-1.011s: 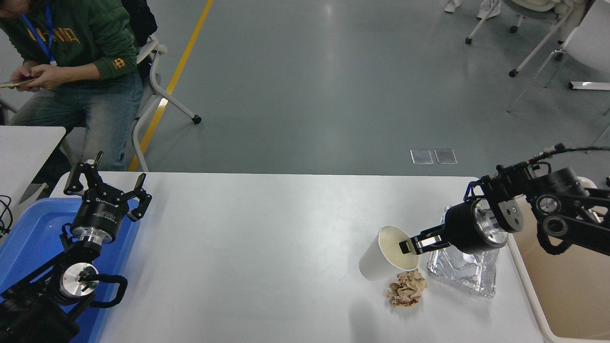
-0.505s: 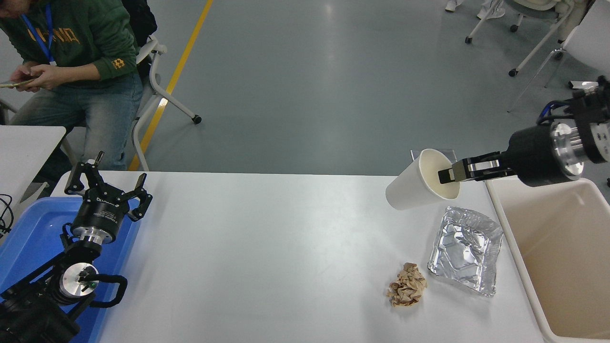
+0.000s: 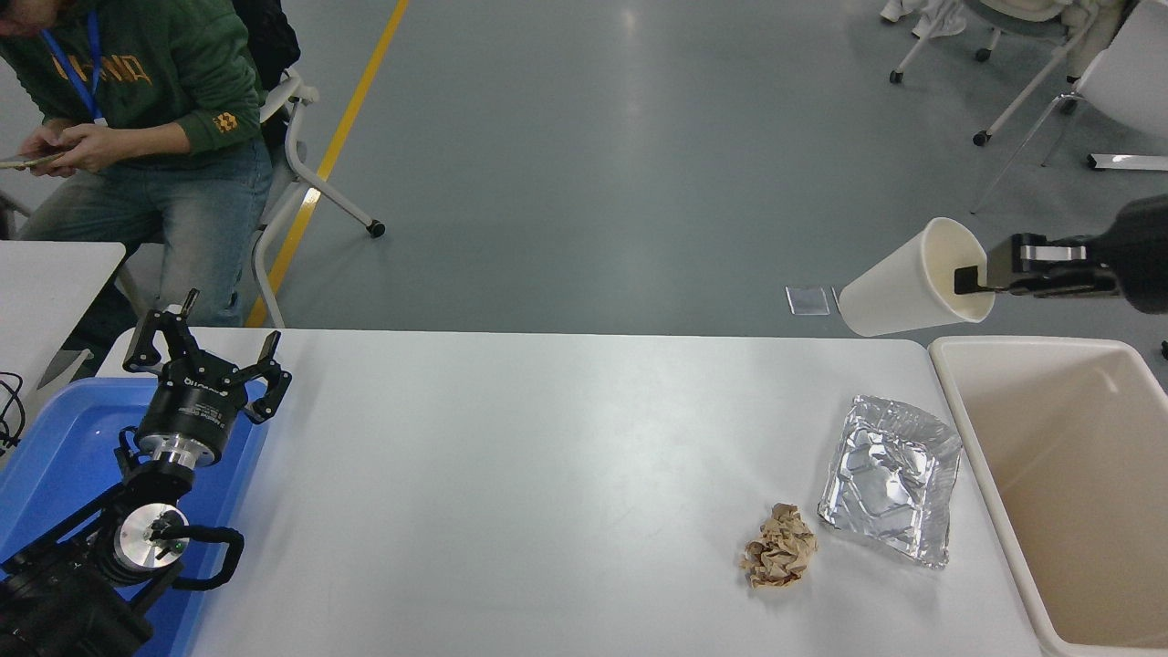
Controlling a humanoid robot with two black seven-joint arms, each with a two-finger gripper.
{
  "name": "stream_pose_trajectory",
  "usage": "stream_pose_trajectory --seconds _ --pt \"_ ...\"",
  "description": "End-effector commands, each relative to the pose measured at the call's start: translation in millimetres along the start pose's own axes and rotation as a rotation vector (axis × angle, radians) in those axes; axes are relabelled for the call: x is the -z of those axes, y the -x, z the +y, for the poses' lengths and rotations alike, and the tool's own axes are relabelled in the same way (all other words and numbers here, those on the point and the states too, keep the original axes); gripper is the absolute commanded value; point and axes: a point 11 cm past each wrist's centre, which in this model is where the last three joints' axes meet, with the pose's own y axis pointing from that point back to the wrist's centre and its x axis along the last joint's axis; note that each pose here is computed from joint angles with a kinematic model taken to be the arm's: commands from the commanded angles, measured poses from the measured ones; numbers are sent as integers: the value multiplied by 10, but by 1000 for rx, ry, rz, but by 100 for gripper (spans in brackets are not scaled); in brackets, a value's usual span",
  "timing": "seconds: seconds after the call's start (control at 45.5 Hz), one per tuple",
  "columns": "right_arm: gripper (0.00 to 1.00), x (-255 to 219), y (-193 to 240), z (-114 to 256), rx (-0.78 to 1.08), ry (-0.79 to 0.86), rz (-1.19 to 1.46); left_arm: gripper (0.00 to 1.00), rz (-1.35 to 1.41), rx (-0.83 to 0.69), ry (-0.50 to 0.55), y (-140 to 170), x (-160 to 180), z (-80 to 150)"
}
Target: Clean the table surface
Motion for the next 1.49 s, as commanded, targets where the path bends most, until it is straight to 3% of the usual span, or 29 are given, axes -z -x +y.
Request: stream_pose_trajectory --seconds 0.0,0.484,0.901,1.209,1.473 --pt "0 -457 -20 -14 -115 58 -170 99 0 0 0 0 0 0" --pt "0 -1429 177 -34 -312 231 -365 99 0 0 0 0 0 0" --pt "0 -2269 782 -253 -409 473 -456 99 0 0 0 0 0 0" --pt "0 -2949 1277 -142 -447 702 -549 99 0 0 0 0 0 0" --pt "0 -3181 1694 -308 -444 842 -584 99 0 0 0 0 0 0"
